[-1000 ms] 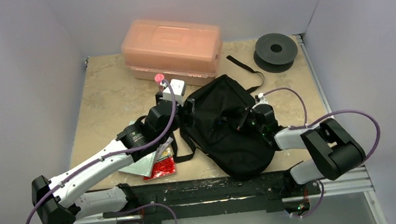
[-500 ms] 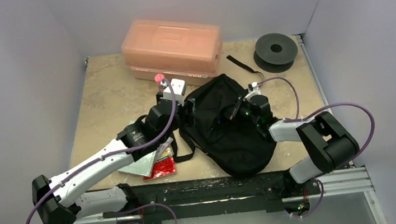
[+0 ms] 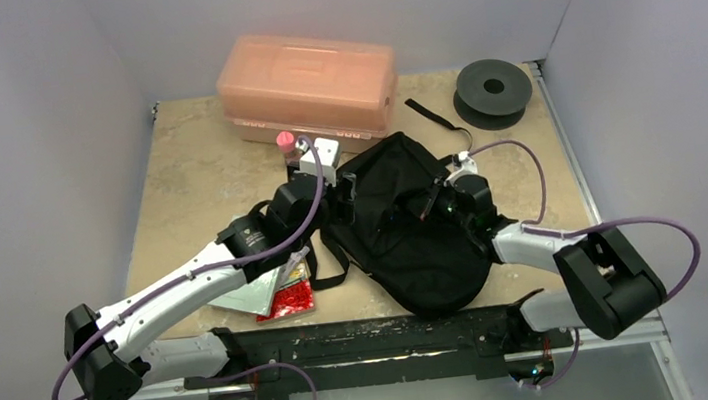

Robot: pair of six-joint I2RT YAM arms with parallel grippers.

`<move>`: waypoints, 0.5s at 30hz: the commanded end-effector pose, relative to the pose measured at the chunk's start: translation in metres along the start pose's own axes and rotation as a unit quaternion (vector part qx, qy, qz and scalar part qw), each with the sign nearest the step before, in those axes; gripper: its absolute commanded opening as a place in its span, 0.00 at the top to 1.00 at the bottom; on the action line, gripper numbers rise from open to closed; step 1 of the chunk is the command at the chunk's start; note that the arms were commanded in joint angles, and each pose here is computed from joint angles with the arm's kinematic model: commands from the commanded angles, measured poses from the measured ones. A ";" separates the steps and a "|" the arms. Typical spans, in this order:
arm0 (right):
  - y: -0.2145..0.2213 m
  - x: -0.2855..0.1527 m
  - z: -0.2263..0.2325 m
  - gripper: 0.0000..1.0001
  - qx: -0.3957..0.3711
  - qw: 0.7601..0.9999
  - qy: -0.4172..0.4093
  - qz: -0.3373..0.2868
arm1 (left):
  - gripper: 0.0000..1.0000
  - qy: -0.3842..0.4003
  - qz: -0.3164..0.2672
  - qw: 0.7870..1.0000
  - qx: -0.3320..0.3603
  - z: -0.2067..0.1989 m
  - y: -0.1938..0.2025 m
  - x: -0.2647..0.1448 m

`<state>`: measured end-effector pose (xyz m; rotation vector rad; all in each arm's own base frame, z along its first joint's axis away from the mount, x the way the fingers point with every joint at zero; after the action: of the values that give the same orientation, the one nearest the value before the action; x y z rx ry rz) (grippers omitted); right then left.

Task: Pack the student bag
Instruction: Place the stationery in the student bag.

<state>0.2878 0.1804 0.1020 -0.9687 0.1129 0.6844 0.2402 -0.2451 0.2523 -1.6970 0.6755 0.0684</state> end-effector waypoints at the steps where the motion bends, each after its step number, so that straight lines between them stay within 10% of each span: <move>1: 0.013 0.004 -0.010 0.88 -0.014 1.000 0.014 0.021 | 0.30 0.026 -0.038 0.999 -0.029 -0.015 -0.031 -0.005; 15: 0.008 0.038 0.019 0.88 0.003 0.998 -0.048 0.038 | 0.30 0.023 -0.035 0.999 -0.033 -0.012 -0.030 -0.010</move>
<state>0.2929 0.1923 0.0598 -0.9690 0.2173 0.7918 0.2411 -0.2490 0.2628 -1.7218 0.6782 0.0493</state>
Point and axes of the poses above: each gripper's point midway between its finger pads, its own x axis out along the fingers, its own z axis along the line the jaws close on, y = z × x, the point moved 3 cm from there along -x, back along the fingers, and after that the axes turned 10 degrees about -x, right-handed, at the moved point
